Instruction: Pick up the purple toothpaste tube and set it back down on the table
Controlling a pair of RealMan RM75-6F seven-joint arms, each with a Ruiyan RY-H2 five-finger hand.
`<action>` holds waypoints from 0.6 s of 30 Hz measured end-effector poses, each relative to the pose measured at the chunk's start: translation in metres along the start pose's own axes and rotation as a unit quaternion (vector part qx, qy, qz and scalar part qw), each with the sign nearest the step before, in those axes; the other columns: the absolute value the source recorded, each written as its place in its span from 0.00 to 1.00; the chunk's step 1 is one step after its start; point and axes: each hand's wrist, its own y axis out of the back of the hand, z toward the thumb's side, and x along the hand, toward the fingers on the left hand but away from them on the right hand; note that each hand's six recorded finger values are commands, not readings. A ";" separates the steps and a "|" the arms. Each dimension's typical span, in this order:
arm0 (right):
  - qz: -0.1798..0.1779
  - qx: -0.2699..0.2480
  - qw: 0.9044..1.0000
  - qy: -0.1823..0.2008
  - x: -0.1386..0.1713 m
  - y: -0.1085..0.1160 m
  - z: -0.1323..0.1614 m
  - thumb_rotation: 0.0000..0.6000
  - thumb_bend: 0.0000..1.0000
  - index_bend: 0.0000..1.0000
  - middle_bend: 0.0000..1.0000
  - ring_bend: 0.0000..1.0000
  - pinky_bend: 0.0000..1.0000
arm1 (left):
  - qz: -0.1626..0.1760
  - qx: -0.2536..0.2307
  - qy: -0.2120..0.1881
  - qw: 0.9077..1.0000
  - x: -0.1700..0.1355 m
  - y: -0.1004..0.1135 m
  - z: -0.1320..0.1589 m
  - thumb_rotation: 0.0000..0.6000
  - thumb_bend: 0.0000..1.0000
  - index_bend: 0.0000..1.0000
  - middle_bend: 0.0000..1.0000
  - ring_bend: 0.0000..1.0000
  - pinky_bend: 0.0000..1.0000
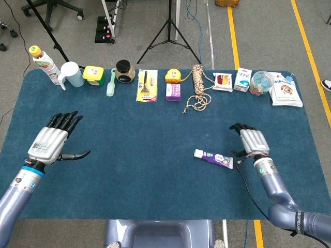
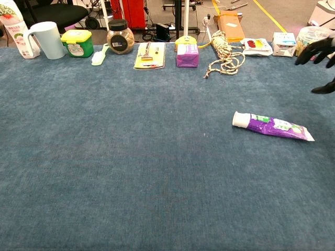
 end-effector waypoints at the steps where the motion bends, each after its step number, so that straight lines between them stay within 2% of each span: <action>1: -0.011 -0.002 1.000 -0.002 0.002 0.003 -0.003 1.00 0.27 0.34 0.27 0.26 0.27 | 0.003 -0.003 0.007 1.000 -0.003 -0.001 -0.004 0.37 0.09 0.00 0.00 0.00 0.00; 4: -0.051 -0.007 0.999 -0.008 0.009 0.012 -0.016 1.00 0.27 0.42 0.33 0.32 0.32 | 0.016 -0.015 0.031 0.999 -0.014 -0.002 -0.020 0.40 0.09 0.00 0.00 0.00 0.00; 9: -0.113 -0.018 0.993 -0.018 0.025 0.021 -0.042 1.00 0.27 0.49 0.40 0.38 0.37 | 0.044 -0.014 0.063 0.997 -0.032 -0.004 -0.043 0.43 0.09 0.00 0.00 0.00 0.00; 13: -0.140 -0.015 0.990 -0.025 0.035 0.023 -0.059 1.00 0.27 0.52 0.44 0.41 0.40 | 0.061 -0.007 0.081 0.995 -0.047 -0.010 -0.055 0.44 0.09 0.00 0.00 0.00 0.00; 18: -0.151 -0.016 0.988 -0.020 0.050 0.019 -0.071 1.00 0.27 0.55 0.47 0.44 0.42 | 0.071 -0.004 0.103 0.992 -0.069 -0.021 -0.066 0.45 0.09 0.00 0.00 0.00 0.00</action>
